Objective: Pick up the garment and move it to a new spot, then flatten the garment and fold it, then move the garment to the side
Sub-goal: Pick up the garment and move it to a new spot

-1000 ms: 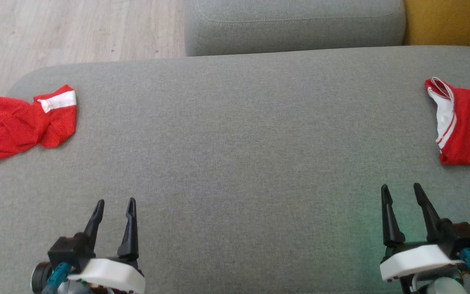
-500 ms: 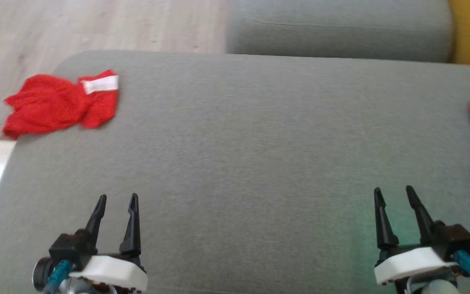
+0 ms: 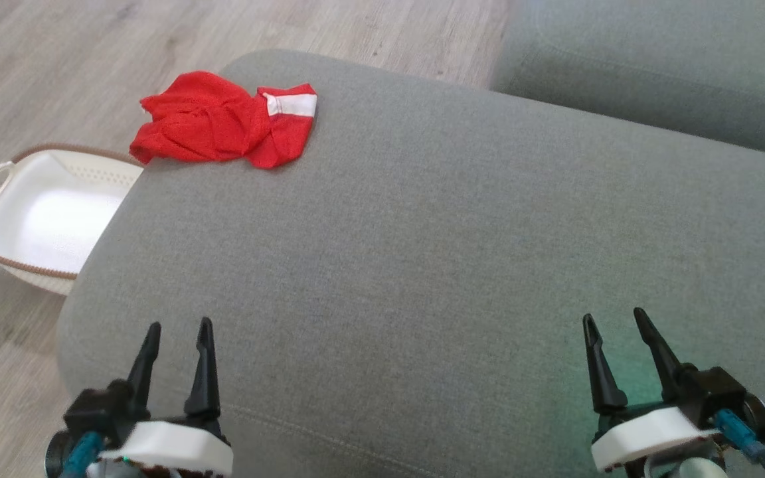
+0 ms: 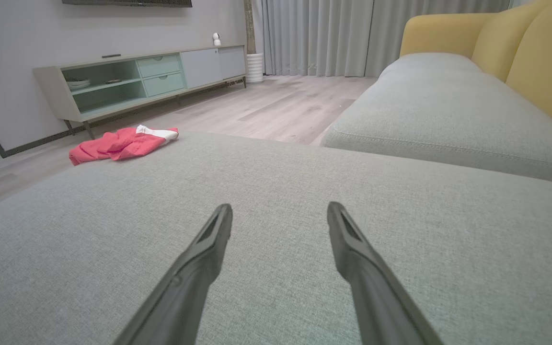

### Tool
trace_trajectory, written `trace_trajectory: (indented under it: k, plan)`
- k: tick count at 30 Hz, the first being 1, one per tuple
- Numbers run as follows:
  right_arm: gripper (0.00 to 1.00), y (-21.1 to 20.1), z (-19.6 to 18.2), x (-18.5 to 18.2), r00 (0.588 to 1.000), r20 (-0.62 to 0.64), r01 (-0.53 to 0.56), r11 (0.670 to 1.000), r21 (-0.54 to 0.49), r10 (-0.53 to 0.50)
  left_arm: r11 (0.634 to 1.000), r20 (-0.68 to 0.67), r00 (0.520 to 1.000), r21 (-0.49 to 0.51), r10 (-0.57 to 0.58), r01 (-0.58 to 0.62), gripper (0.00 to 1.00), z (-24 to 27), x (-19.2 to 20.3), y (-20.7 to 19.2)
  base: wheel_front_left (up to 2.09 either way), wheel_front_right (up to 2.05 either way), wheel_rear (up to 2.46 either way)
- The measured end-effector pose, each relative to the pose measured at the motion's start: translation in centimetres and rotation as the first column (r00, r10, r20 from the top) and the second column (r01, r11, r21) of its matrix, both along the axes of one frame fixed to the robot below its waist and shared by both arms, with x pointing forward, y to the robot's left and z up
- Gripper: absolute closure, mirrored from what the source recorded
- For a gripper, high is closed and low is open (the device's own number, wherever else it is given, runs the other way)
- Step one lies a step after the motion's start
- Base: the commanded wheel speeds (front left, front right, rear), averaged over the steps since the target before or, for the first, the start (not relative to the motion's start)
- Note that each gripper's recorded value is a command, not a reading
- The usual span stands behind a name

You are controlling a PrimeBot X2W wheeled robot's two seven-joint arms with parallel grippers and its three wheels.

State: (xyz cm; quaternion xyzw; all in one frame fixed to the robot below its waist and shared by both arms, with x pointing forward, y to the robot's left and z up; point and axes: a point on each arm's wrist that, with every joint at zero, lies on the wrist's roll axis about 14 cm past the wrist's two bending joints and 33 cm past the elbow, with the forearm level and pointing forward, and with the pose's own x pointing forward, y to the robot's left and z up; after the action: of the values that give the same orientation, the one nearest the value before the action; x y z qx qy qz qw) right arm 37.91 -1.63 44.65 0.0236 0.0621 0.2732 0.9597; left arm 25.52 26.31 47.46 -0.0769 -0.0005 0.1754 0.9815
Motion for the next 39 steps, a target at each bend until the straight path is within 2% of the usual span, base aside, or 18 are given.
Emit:
trace_trajectory:
  k: [6, 12, 14, 19, 26, 29, 35, 36, 37, 39]
  plan:
    - [0.0, -0.2, -0.9, 1.5, 1.0, -0.003, 0.01, 1.0, -0.021, -0.01, 0.999, 0.023, 0.999, 0.007, 0.04, -0.04, 0.0, 1.1, 1.7, 1.8, 0.0, 0.0, 0.0]
    - [0.0, -0.5, -0.1, 6.5, 0.998, 0.057, 0.021, 0.998, -0.053, -0.018, 0.997, 0.101, 0.994, 0.072, 0.034, -0.042, 0.0, 4.6, 9.0, 4.7, 0.0, 0.0, 0.0]
    - [0.0, -1.0, -0.1, 8.3, 0.997, 0.076, 0.027, 0.997, -0.071, -0.021, 0.997, 0.091, 0.996, 0.07, 0.02, -0.027, 0.0, 4.4, 12.0, 5.3, 0.0, 0.0, 0.0]
    - [0.0, -2.5, -2.0, 10.8, 0.998, 0.056, 0.031, 0.992, -0.122, -0.024, 0.999, -0.069, 0.997, 0.049, -0.018, 0.021, 0.0, 1.0, 18.6, 6.5, 0.0, 0.0, 0.0]
    - [0.0, -3.8, -4.3, 13.3, 0.999, 0.032, 0.031, 0.985, -0.169, -0.026, 0.999, -0.274, 0.961, 0.005, -0.043, 0.046, 0.0, -3.8, 25.9, 7.5, 0.0, 0.0, 0.0]
    - [0.0, -4.3, -5.4, 13.5, 1.0, 0.004, 0.028, 0.983, -0.181, -0.028, 0.999, -0.377, 0.925, -0.02, -0.054, 0.05, 0.0, -7.1, 27.0, 7.1, 0.0, 0.0, 0.0]
    - [0.0, -5.9, -6.2, 13.1, 0.999, -0.023, 0.043, 0.977, -0.209, -0.048, 0.998, -0.555, 0.829, -0.045, -0.07, 0.054, 0.01, -12.6, 26.5, 6.4, 0.0, 0.0, 0.0]
    - [0.0, -6.2, -6.3, 13.0, 0.998, -0.028, 0.046, 0.976, -0.214, -0.053, 0.997, -0.568, 0.82, -0.046, -0.073, 0.057, 0.74, -12.9, 26.6, 6.4, 0.0, 0.0, 0.0]
    - [0.0, -6.4, -6.2, 13.0, 0.998, -0.027, 0.052, 0.975, -0.216, -0.059, 0.997, -0.571, 0.817, -0.04, -0.08, 0.069, 1.0, -12.8, 26.8, 6.3, 0.0, 0.0, 0.0]
    - [0.0, -6.8, -6.0, 13.0, 0.997, -0.021, 0.064, 0.973, -0.221, -0.07, 0.995, -0.579, 0.81, -0.023, -0.093, 0.097, 1.0, -12.5, 27.2, 6.2, 0.0, 0.0, 0.0]
